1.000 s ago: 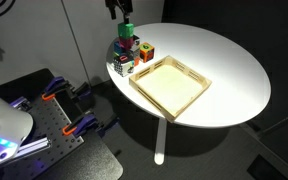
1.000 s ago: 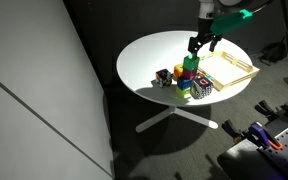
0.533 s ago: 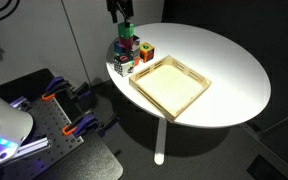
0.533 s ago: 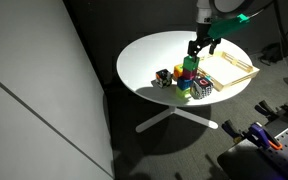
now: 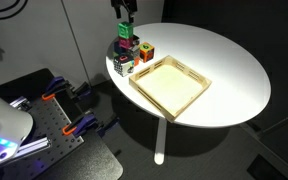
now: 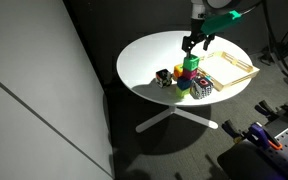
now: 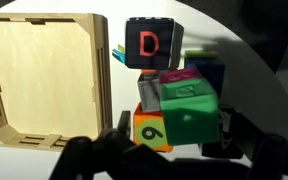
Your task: Put the green block on the wooden tray
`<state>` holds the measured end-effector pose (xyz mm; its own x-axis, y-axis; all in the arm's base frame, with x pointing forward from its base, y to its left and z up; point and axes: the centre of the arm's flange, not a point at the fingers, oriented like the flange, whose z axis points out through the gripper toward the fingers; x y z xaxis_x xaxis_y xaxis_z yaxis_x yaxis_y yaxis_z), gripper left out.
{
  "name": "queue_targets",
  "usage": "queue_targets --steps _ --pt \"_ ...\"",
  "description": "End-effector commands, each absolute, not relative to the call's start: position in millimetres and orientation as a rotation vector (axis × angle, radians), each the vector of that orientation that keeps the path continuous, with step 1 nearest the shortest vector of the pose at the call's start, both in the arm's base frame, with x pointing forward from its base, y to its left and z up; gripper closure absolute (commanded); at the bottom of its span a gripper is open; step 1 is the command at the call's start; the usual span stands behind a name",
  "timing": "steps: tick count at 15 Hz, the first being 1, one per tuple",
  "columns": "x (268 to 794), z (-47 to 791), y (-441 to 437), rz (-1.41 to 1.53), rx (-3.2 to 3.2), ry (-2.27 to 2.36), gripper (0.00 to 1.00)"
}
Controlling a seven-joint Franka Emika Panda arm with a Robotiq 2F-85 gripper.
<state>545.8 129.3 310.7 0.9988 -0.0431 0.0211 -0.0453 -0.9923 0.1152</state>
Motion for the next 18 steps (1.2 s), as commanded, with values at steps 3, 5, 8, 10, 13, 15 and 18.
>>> queue_targets --steps 3,5,8,10,13,15,18 --pt "558.2 309.0 148.5 0.040 3.017 -0.056 0.00" --pt "558.5 305.4 152.6 0.037 3.013 -0.044 0.00" --pt "558.6 300.3 154.5 0.029 3.007 -0.036 0.00" --pt "558.9 296.8 153.7 0.023 3.002 -0.038 0.00" --pt "559.5 292.2 150.2 0.012 2.995 -0.049 0.00" --pt "560.0 289.4 146.8 0.009 2.986 -0.064 0.17" --pt "560.6 286.1 142.5 0.003 2.974 -0.088 0.44"
